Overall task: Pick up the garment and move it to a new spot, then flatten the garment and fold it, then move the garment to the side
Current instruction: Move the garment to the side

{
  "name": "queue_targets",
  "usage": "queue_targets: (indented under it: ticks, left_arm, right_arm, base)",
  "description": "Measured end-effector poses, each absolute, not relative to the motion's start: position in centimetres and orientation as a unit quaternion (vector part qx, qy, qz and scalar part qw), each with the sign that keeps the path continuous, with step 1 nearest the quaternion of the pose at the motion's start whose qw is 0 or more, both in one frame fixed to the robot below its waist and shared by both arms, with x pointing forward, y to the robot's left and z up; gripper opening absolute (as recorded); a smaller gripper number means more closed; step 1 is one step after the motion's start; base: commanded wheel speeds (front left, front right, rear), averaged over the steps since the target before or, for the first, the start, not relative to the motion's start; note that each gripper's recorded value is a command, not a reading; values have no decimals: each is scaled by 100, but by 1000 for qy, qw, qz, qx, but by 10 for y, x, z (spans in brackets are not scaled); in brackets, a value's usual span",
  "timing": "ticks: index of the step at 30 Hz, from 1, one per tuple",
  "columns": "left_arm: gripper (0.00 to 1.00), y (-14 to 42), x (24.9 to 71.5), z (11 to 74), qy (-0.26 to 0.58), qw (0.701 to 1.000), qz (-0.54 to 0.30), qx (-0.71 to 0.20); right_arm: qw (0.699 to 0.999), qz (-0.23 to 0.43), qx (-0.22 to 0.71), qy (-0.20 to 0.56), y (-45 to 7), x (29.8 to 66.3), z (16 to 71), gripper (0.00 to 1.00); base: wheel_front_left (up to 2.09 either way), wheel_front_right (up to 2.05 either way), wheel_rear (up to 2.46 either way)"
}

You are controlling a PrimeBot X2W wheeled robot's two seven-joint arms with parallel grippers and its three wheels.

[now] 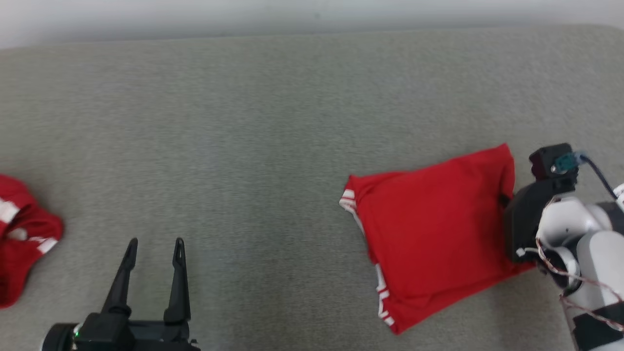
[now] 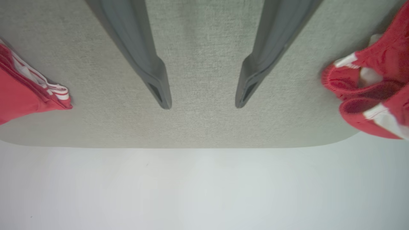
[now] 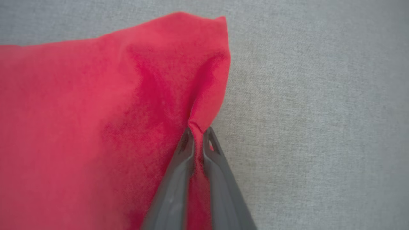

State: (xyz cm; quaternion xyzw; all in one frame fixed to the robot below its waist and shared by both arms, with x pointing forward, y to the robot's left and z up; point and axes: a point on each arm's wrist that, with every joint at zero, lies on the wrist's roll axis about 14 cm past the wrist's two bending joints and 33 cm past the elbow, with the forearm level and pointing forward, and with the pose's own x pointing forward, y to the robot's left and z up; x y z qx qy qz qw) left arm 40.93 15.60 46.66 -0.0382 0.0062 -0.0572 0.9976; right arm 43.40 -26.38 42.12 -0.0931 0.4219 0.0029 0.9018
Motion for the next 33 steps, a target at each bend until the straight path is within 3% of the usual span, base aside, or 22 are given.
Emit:
queue_targets:
  ticks: [7, 19, 33]
  left_arm:
    - [100, 123, 448, 471, -21, 991, -127, -18]
    - [100, 78, 483, 436, -15, 978, -207, -22]
    - [100, 47, 493, 397, 10, 967, -253, -44]
  right_arm:
    - [907, -59, -130, 396, -324, 452, 433, 0]
    - [892, -172, -213, 360, -438, 449, 452, 0]
    - [887, -203, -291, 294, -482, 451, 476, 0]
  base:
    - [0, 0, 0]
    - [0, 0, 0]
    - [0, 0, 0]
